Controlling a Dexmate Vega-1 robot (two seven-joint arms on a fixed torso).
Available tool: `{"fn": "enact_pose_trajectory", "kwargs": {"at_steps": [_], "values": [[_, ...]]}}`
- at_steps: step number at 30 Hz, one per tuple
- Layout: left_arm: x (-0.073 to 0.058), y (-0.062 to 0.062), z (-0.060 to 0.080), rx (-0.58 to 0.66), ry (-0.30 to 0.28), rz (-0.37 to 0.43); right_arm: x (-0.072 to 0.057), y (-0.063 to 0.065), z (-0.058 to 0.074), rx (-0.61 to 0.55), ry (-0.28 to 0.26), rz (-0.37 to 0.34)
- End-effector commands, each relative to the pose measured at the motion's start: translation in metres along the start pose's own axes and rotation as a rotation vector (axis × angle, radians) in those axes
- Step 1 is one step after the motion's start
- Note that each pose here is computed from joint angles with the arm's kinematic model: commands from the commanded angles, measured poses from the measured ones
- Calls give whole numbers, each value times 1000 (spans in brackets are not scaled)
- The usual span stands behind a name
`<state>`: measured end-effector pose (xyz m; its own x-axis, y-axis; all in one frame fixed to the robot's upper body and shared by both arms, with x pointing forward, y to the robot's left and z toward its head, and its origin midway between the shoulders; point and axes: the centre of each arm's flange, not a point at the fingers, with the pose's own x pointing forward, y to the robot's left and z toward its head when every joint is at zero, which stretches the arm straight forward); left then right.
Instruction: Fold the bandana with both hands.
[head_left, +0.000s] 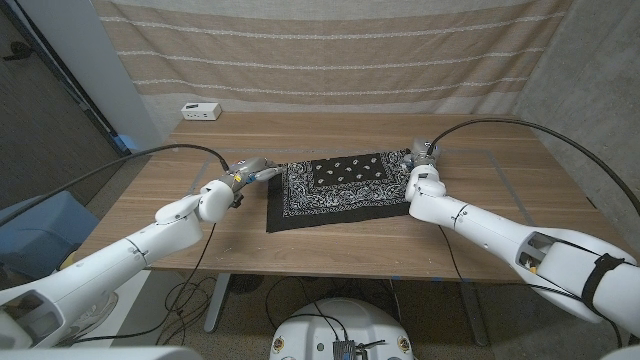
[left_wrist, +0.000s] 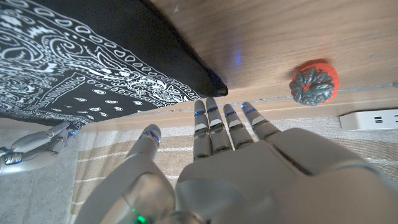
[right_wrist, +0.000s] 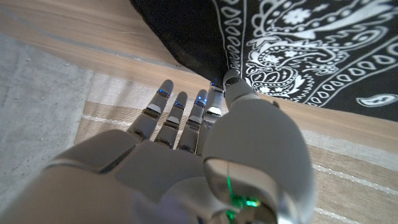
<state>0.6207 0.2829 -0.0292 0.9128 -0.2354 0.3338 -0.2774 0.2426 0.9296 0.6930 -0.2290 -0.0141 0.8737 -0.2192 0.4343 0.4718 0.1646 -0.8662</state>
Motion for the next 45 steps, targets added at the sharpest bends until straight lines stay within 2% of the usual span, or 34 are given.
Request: {"fn": "enact_pose_trajectory", "kwargs": {"at_steps": [1,10,14,20,26,34,45], "values": [[13,-9,3,45,38,-161,-13,-24,11,92,-141,-46],[19,-14,3,53,63,-239,-21,-38,21,130,-179,-77],[20,-14,3,58,68,-249,-24,-44,25,160,-201,-88],[19,-14,4,59,70,-246,-32,-54,32,205,-232,-147],[18,-13,3,53,67,-241,-40,-60,38,269,-282,-178],[16,-13,2,53,67,-238,-49,-60,47,348,-379,-195],[14,-13,1,48,67,-235,-58,-67,63,512,-497,-153]]}}
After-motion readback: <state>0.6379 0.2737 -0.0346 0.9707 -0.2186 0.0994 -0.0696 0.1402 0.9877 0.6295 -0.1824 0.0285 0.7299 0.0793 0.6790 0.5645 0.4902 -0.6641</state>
